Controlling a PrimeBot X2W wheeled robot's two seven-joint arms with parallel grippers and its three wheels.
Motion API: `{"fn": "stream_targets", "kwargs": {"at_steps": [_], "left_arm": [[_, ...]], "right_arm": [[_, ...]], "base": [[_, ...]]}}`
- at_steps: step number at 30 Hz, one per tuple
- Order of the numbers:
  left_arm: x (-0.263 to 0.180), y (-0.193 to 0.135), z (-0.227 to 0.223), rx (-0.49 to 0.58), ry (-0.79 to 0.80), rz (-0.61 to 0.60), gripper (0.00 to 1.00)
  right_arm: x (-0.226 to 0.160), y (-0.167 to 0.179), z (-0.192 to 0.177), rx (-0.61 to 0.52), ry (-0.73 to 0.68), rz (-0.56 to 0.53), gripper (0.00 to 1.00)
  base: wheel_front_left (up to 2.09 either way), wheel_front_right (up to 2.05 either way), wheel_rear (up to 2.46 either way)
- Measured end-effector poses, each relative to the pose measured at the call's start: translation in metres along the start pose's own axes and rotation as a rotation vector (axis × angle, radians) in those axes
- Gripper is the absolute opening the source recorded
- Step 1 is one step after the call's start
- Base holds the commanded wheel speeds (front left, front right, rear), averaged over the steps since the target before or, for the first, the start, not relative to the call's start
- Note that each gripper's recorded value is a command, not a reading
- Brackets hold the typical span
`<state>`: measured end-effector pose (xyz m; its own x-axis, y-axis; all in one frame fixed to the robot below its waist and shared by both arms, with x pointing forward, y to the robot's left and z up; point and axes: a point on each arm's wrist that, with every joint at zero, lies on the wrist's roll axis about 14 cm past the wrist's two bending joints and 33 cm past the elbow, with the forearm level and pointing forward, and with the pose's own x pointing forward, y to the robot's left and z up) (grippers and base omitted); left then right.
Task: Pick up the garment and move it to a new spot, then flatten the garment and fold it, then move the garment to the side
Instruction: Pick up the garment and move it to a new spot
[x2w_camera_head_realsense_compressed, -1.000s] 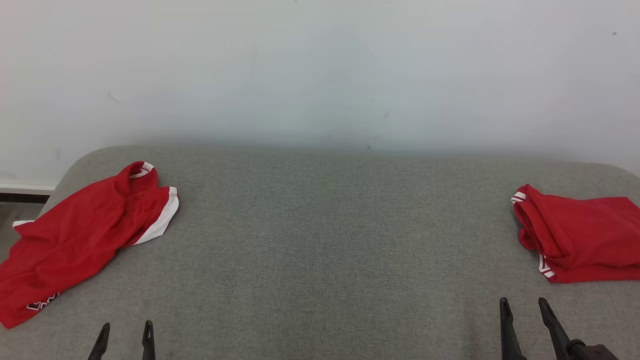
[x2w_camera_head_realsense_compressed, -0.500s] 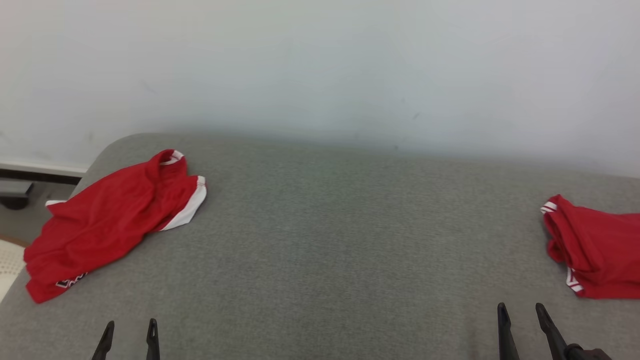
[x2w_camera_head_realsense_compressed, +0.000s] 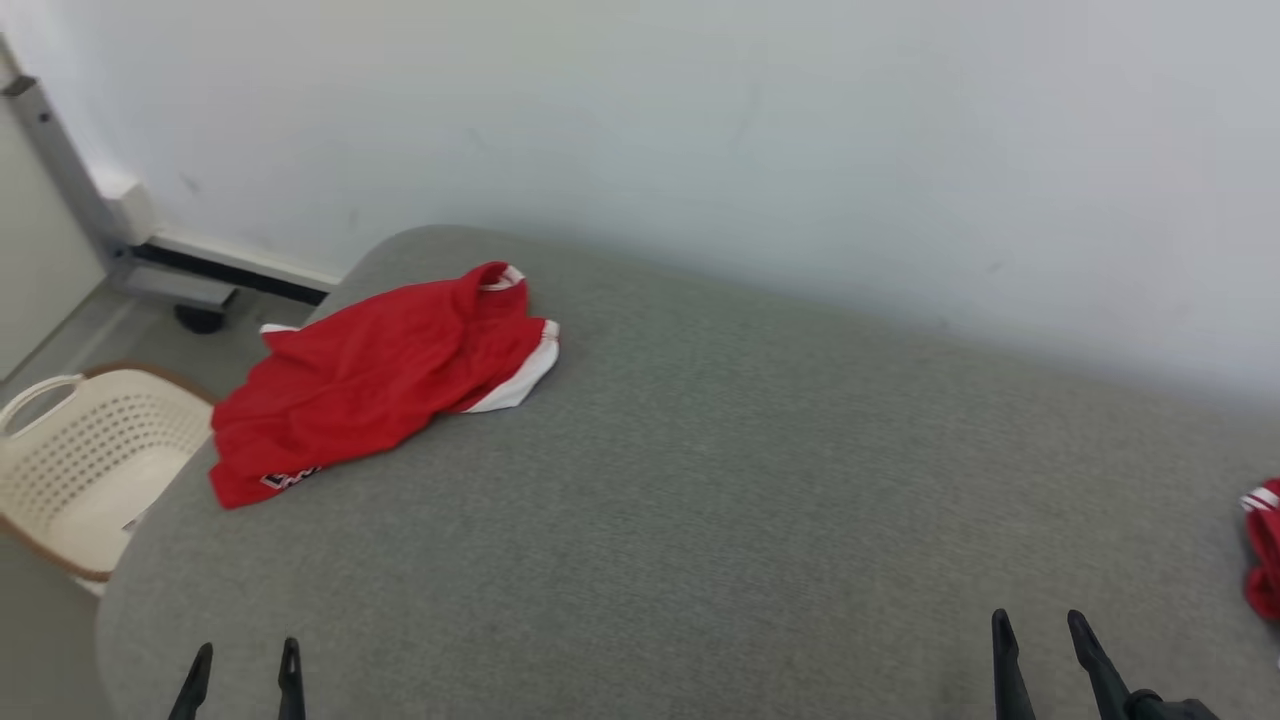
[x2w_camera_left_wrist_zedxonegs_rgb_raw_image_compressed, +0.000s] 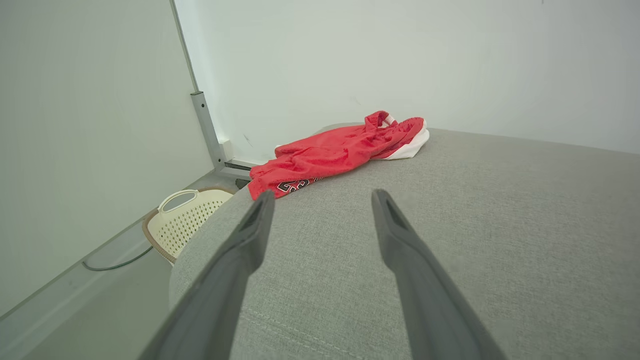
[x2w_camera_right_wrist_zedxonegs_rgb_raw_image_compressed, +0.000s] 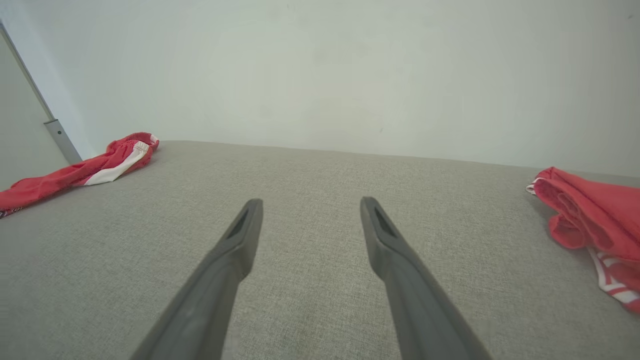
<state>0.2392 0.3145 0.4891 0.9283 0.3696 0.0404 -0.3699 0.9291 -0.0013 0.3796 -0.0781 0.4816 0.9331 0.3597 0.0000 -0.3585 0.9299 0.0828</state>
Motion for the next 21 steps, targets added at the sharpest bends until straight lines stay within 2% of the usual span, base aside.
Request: {"fn": "stream_targets", "kwargs": {"at_steps": [10, 21], "left_arm": [[-0.029, 0.048, 0.002, 0.007, -0.005, 0.155, 1.00], [-0.033, 0.058, 0.004, 0.010, -0.006, 0.199, 1.00]], "right_arm": [[0.029, 0.047, 0.004, -0.001, -0.008, 0.148, 1.00], [0.037, 0.060, -0.002, 0.004, 0.009, 0.185, 1.00]], "base": [[0.00, 0.00, 0.00], [0.00, 0.00, 0.00]]}}
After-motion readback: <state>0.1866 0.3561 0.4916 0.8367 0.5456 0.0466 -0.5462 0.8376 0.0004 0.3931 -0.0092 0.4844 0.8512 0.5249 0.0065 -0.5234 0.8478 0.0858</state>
